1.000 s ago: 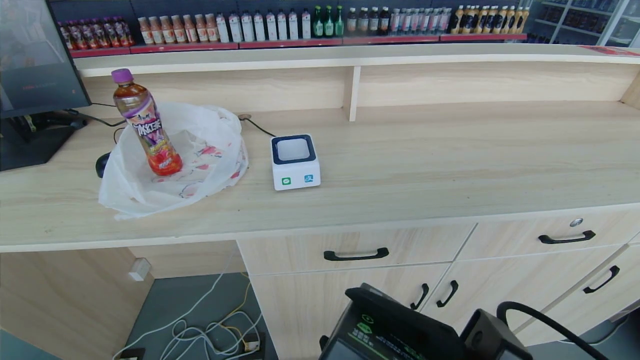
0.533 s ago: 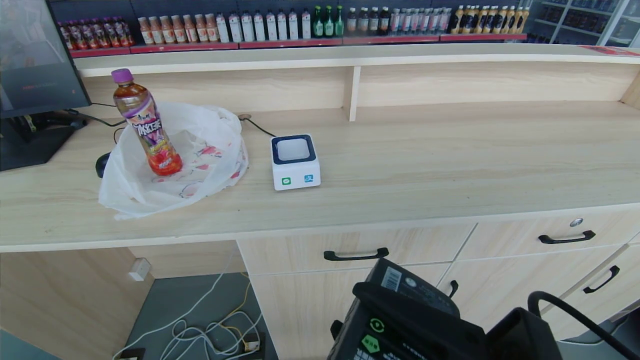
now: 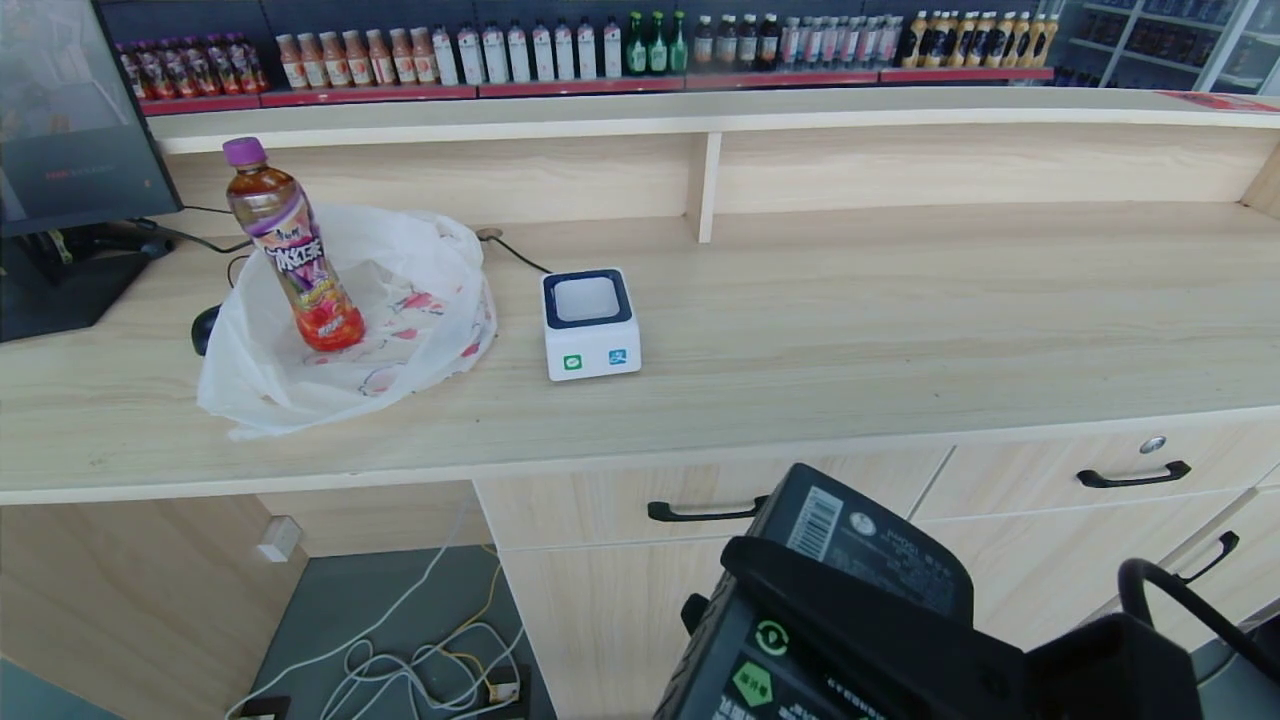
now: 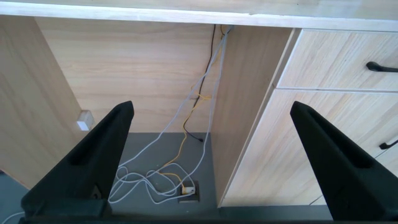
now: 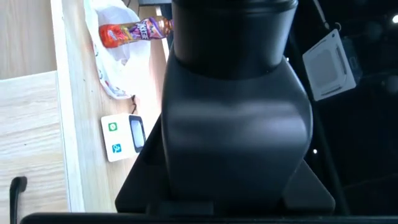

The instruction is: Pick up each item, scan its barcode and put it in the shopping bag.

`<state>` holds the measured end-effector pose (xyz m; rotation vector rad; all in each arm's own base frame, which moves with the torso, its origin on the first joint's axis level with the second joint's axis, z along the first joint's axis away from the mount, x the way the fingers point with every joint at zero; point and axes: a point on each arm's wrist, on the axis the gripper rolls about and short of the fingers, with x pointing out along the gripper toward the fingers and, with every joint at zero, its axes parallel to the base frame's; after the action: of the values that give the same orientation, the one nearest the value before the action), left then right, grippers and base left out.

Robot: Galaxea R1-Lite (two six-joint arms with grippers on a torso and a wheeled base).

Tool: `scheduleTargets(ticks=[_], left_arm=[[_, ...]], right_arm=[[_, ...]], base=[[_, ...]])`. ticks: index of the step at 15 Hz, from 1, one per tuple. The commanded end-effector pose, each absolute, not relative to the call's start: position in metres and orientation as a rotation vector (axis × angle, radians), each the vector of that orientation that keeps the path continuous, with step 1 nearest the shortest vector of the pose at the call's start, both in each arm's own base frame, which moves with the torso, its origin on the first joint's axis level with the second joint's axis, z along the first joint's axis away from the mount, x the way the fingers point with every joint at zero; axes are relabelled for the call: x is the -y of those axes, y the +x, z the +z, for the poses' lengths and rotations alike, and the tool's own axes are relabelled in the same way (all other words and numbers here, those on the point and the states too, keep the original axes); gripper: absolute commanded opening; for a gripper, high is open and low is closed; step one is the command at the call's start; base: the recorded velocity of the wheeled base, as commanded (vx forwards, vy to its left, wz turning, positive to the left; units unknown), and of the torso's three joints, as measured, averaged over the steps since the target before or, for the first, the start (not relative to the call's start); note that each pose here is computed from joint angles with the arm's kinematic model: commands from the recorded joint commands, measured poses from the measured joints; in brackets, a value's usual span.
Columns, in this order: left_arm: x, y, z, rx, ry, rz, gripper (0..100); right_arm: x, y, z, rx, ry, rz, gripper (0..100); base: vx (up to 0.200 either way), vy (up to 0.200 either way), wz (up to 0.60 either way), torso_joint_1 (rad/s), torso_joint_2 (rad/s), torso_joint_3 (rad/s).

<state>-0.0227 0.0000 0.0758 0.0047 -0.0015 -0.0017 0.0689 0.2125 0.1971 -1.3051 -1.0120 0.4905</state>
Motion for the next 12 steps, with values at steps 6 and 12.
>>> scheduleTargets(ticks=[6,12], left_arm=[[0.0000,-0.0228,0.0758,0.003,0.005,-0.002,100],[0.0000,-0.0227,0.0758,0.002,0.005,-0.002,100]], right_arm=[[-0.2130,0.0676,0.2014,1.048,-1.349,0.449,0],[-0.2155,0.0669,0.2022,1.058,-1.357,0.445,0]], base=[[0.000,0.000,0.00,0.000,0.00,0.000],[0.000,0.000,0.00,0.000,0.00,0.000]])
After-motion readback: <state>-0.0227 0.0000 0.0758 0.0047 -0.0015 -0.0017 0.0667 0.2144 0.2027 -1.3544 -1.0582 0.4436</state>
